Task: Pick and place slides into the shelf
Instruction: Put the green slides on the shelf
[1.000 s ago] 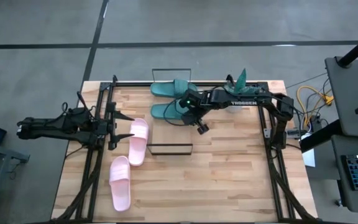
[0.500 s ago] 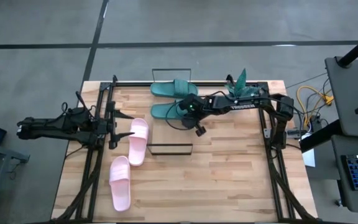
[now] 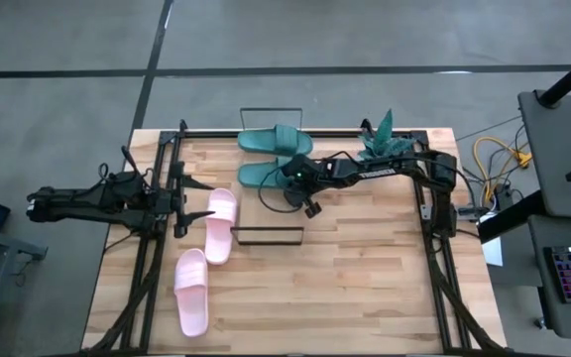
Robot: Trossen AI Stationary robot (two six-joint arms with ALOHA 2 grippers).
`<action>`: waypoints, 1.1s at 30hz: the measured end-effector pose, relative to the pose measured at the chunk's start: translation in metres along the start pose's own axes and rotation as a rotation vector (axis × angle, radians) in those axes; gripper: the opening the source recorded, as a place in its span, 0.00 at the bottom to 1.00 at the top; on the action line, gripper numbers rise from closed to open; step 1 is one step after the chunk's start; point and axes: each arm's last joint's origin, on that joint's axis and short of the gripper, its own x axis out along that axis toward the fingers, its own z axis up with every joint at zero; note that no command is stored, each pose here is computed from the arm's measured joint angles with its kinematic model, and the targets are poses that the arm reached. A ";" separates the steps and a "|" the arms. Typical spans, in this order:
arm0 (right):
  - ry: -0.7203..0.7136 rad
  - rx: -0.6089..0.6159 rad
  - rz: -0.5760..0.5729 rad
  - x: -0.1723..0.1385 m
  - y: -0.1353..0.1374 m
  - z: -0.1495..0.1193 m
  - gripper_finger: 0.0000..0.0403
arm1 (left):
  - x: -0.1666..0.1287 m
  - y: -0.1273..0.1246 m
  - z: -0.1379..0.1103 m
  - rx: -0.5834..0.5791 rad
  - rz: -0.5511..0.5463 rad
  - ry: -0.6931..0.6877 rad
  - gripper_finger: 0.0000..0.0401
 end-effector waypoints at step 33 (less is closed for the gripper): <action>-0.002 0.109 -0.187 -0.007 -0.020 0.012 0.04 | 0.004 -0.005 -0.011 -0.050 0.012 0.078 0.66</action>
